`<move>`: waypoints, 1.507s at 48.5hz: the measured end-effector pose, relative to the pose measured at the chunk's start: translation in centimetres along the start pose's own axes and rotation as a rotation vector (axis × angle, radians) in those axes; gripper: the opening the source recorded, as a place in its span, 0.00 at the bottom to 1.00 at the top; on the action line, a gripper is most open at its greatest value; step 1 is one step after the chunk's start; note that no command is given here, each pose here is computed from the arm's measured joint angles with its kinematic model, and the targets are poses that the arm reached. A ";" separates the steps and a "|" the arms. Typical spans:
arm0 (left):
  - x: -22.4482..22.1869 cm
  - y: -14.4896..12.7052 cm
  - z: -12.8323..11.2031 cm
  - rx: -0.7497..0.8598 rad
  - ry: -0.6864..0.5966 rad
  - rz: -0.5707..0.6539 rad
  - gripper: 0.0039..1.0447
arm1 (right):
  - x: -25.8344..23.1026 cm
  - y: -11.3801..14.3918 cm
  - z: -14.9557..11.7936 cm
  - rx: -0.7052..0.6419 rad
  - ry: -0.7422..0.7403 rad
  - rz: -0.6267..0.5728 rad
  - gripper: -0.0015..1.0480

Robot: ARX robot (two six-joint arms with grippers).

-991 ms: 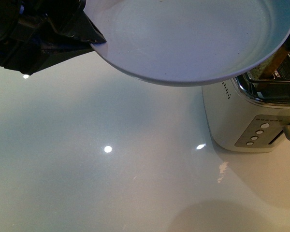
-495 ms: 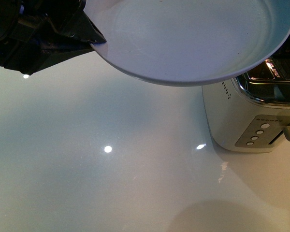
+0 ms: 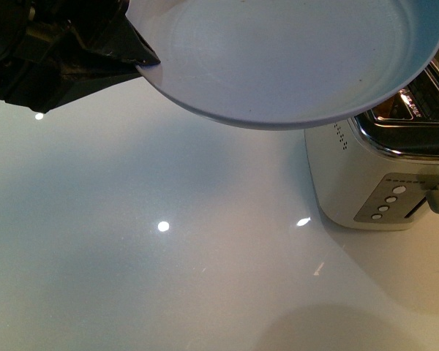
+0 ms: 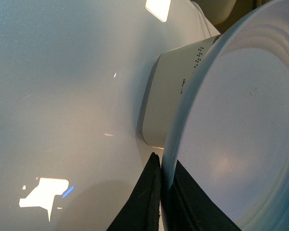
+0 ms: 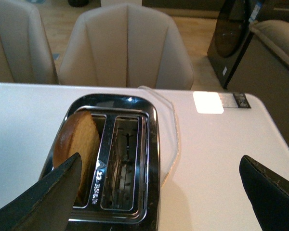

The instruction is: Left arm holds plate, right arm toasts bread

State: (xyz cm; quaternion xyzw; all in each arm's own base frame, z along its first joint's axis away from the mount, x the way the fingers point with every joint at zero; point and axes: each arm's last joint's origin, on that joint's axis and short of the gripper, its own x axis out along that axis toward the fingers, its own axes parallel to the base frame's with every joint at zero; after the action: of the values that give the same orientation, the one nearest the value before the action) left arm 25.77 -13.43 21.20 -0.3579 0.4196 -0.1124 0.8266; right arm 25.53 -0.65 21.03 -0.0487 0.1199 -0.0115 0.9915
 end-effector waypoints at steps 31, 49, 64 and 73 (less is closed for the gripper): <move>0.0 -0.1 0.0 0.000 -0.001 -0.003 0.03 | -7.5 0.8 -5.2 0.090 -0.228 0.021 0.02; -0.1 -0.1 0.0 0.000 -0.002 -0.003 0.03 | -10.0 0.9 -6.9 0.091 -0.238 0.020 0.02; -0.1 -0.1 0.0 0.000 -0.002 -0.003 0.03 | -11.5 0.9 -6.7 0.091 -0.254 0.020 0.02; -0.1 -0.1 0.0 0.000 -0.002 -0.003 0.03 | -12.2 0.8 -6.8 0.091 -0.259 0.019 0.02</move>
State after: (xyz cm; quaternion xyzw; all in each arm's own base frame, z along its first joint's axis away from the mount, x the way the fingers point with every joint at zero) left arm 25.78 -13.43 21.30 -0.3585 0.4183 -0.1132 0.8269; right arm 12.02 -0.02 17.27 -0.0035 -0.0092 -0.0010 1.0000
